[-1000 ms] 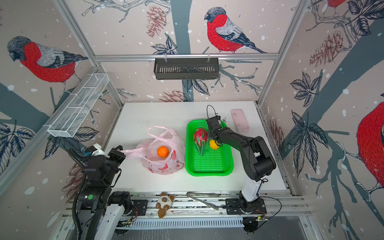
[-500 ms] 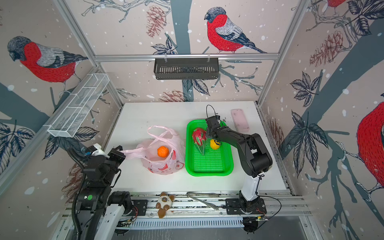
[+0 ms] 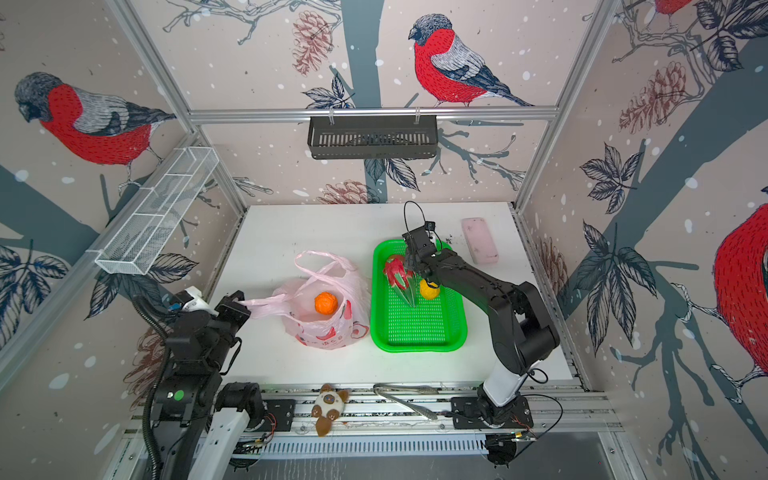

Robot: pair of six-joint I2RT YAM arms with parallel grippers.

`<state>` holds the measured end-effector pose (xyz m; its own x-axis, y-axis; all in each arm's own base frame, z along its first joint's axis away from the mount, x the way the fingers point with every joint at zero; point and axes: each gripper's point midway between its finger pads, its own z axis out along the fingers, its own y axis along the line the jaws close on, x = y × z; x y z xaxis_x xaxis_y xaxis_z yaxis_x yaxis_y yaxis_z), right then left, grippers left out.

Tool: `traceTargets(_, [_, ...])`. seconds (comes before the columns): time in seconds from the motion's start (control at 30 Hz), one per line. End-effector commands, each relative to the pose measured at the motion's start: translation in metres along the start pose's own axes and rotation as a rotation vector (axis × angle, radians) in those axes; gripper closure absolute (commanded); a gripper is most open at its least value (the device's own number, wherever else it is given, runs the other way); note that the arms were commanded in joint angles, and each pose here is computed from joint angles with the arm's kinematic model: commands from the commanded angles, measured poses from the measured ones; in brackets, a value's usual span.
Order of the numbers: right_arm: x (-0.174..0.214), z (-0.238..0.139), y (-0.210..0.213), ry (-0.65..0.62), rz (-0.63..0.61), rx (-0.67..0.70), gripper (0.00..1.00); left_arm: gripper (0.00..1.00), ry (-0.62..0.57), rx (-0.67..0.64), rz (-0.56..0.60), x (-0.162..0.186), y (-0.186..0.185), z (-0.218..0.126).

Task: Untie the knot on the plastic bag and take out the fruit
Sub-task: 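Open the right gripper and move it back over the bag opening, then lower the right gripper into the bag toward the orange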

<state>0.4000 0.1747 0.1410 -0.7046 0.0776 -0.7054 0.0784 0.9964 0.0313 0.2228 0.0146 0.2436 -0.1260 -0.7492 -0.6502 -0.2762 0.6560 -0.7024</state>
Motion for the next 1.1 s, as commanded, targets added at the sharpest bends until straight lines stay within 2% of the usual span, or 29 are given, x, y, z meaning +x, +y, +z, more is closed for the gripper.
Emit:
traceTargets(0.0, [-0.006,-0.040,0.005,-0.057,-0.006,0.023,0.16,1.00,-0.035,0.021,0.009,-0.008,-0.006,-0.003])
traceTargets(0.17, [0.008,-0.125,0.062,-0.146,-0.055,-0.176,0.22,1.00,-0.026,0.046,0.001,-0.006,-0.009,-0.006])
traceTargets(0.33, [0.045,-0.206,0.102,-0.207,-0.087,-0.348,0.30,1.00,0.002,0.063,0.005,0.000,-0.011,-0.003])
traceTargets(0.47, [0.077,-0.252,0.129,-0.225,-0.130,-0.432,0.33,1.00,0.012,0.063,0.009,0.002,-0.011,-0.001])
traceTargets(0.6, [0.100,-0.286,0.174,-0.236,-0.228,-0.514,0.33,1.00,0.019,0.073,0.007,0.003,-0.013,0.000])
traceTargets(0.77, [0.112,-0.288,0.231,-0.207,-0.304,-0.567,0.34,1.00,0.018,0.076,-0.001,0.005,-0.010,-0.004])
traceTargets(0.97, [0.115,-0.232,0.252,-0.123,-0.234,-0.546,0.42,1.00,0.049,0.079,-0.043,0.017,-0.002,-0.008])
traceTargets(1.07, [0.130,-0.201,0.252,-0.032,-0.212,-0.556,0.46,1.00,0.059,0.070,-0.051,0.023,0.004,-0.008])
